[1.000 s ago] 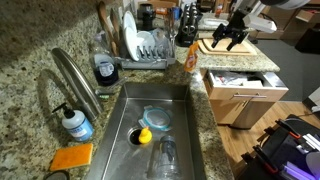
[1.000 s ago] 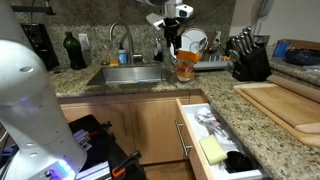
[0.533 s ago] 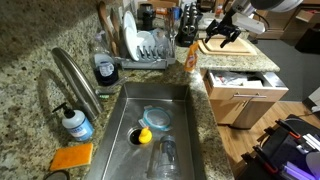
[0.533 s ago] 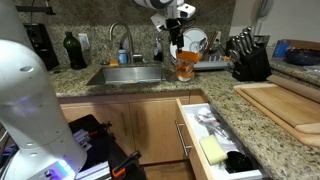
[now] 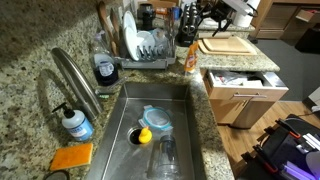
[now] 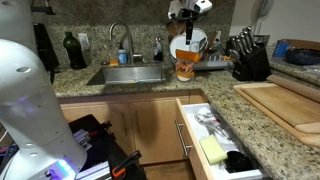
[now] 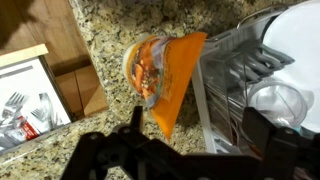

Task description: Put the orange packet in the open drawer, remove the yellow sponge from the open drawer and use it to wipe the counter

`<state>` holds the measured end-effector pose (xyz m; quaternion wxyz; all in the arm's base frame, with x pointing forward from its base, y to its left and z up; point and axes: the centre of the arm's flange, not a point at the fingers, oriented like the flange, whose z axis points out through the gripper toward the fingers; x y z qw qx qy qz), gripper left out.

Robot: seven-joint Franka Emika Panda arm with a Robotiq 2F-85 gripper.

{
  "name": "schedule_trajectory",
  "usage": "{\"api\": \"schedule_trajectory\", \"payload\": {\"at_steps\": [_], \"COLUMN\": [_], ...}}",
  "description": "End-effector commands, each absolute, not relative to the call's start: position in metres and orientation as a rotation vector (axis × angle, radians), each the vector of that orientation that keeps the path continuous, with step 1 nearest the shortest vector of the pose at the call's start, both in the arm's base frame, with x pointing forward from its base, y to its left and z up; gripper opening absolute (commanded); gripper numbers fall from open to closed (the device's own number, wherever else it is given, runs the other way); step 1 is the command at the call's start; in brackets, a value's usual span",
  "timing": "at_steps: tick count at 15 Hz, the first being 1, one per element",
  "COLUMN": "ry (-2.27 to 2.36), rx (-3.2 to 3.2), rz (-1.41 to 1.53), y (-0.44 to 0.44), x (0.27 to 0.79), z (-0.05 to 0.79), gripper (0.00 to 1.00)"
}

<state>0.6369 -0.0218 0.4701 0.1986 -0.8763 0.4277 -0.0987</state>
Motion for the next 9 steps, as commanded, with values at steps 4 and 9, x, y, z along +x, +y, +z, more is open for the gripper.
{"api": "schedule_trajectory", "payload": {"at_steps": [4,9], "ry": [1.204,1.373], "rx": [-2.448,-2.397], "rz": [-0.278,-0.206], "y": [-0.020,-0.021], "x": [0.641,0.681], "z": [0.470,0.419], "gripper": [1.00,1.00]}}
